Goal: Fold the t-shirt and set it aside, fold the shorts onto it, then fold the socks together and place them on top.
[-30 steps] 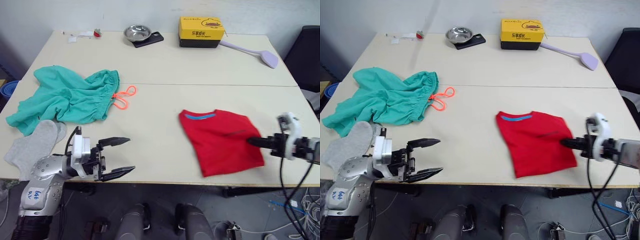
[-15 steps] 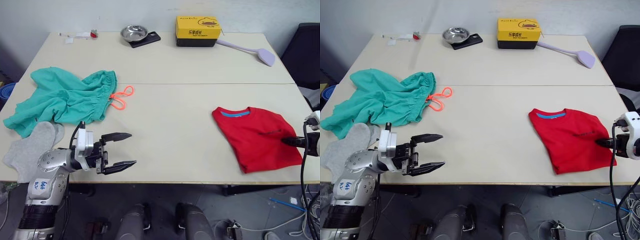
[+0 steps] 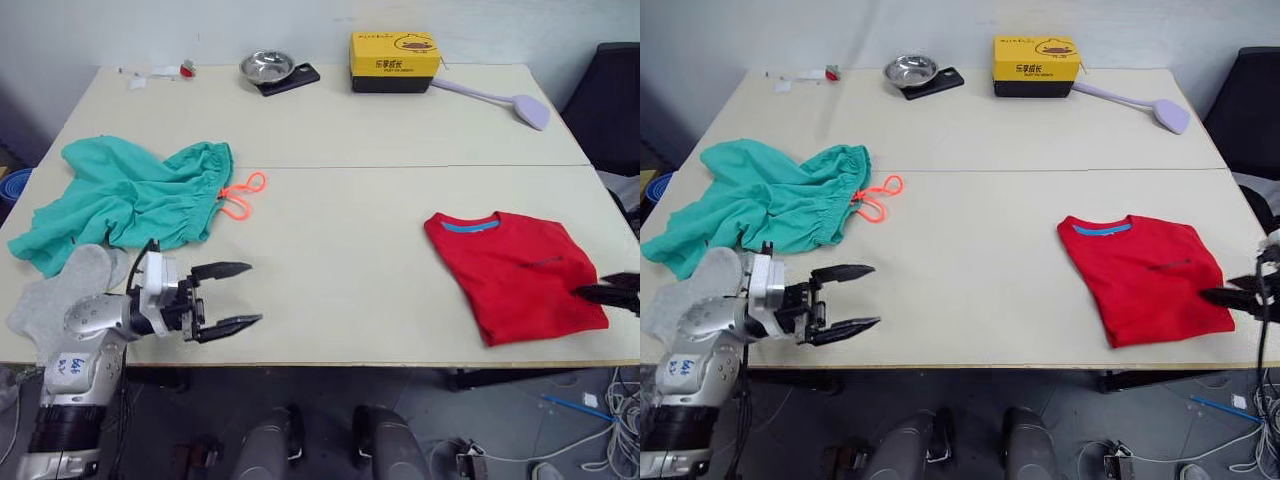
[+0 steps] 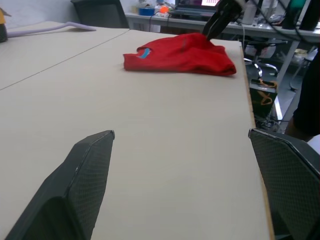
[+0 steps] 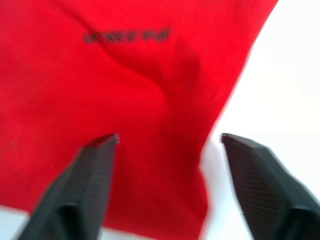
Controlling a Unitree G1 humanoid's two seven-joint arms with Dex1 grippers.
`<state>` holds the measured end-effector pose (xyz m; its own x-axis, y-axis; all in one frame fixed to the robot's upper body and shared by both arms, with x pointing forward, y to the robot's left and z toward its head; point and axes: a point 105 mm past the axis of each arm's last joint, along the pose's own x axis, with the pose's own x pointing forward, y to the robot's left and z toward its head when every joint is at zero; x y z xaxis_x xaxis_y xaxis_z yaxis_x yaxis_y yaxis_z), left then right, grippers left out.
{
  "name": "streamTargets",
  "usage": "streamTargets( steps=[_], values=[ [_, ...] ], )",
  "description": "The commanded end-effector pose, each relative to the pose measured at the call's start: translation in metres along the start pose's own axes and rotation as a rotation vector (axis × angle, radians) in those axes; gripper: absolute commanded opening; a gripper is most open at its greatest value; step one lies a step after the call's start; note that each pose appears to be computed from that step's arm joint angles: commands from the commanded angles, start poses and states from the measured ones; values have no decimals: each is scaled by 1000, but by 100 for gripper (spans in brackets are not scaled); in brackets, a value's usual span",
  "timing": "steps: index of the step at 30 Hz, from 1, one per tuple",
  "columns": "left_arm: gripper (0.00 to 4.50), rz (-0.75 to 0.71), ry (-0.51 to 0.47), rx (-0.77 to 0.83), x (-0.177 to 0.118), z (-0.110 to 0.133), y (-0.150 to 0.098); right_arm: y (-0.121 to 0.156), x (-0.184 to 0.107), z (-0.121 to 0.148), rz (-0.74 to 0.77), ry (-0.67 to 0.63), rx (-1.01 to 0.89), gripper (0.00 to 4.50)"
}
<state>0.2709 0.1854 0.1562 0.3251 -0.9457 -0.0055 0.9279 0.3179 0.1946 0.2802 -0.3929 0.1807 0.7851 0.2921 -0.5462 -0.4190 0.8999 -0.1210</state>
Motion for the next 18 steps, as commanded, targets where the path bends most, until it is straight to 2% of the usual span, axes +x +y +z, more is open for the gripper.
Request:
streamTargets(
  steps=[1, 5, 10, 18],
  values=[
    [450, 41, 13, 28, -11, 11, 12, 31, -4, 50, 77, -244, -200, 447],
    [450, 58, 48, 27, -19, 6, 13, 74, 17, 46, 117, -270, -318, 447],
    [450, 100, 88, 18, -32, 0, 4, 125, 44, 40, 182, -341, -364, 447],
    [450, 178, 114, 29, -46, 0, 4, 155, 70, 40, 264, -419, -343, 447]
  ],
)
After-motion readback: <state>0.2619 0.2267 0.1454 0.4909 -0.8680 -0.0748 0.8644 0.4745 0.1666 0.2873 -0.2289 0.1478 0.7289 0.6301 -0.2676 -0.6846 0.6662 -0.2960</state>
